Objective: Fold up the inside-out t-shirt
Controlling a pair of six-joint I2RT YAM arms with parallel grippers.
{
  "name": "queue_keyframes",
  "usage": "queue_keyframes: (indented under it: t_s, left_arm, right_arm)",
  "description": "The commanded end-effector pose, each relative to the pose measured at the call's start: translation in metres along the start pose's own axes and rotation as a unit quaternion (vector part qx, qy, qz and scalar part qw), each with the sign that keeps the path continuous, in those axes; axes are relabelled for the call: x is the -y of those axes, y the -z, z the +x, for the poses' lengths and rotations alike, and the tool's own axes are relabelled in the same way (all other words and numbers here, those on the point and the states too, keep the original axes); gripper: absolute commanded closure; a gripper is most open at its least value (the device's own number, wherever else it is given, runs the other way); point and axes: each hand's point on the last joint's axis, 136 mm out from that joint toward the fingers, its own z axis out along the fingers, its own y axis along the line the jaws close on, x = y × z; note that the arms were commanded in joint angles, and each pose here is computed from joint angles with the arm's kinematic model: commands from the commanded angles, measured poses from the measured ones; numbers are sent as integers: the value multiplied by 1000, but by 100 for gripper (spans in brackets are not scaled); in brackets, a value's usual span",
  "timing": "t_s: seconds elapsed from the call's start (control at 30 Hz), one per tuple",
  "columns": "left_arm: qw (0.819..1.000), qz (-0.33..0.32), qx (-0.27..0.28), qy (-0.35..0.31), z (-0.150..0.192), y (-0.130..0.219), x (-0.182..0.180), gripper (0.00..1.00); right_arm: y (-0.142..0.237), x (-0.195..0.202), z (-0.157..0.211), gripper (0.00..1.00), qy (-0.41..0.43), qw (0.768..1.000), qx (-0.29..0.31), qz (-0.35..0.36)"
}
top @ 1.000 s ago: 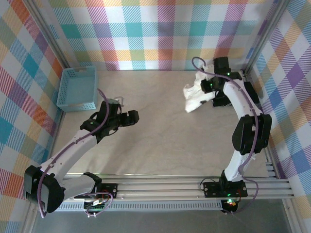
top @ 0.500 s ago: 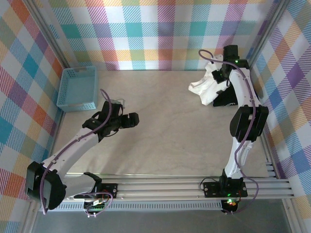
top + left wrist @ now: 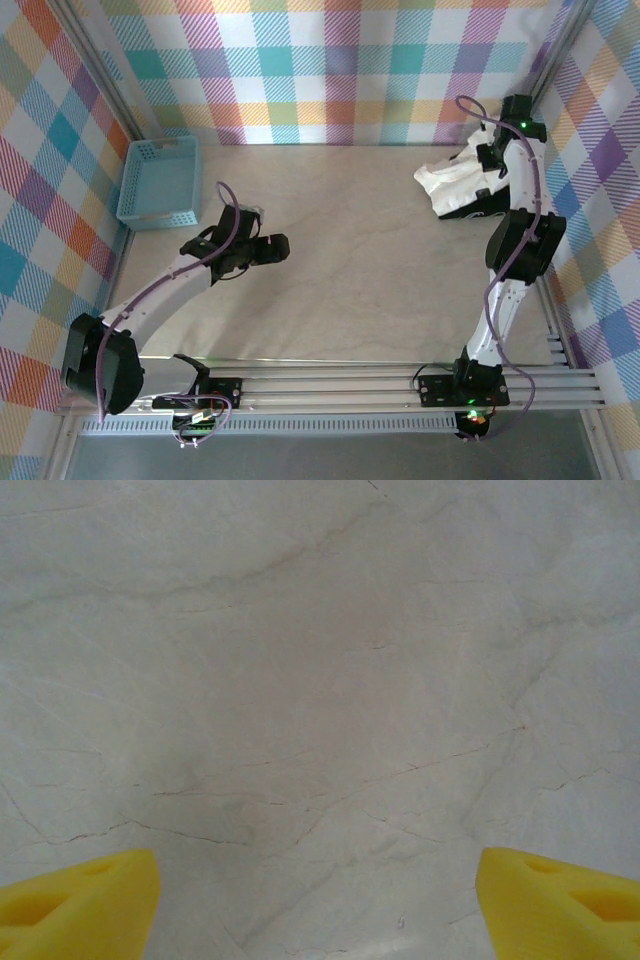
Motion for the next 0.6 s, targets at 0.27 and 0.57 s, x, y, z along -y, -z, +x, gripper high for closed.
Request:
queue_keyframes:
  t_s: [0.27, 0.57]
  left_arm:
    - [1000, 7, -14, -3, -8, -9, 8, 18]
    - [999, -25, 21, -4, -13, 6, -7, 17]
  right_arm:
    - [-33, 48, 12, 30, -82, 989, -40, 115]
    - [37, 27, 5, 10, -126, 988, 33, 88]
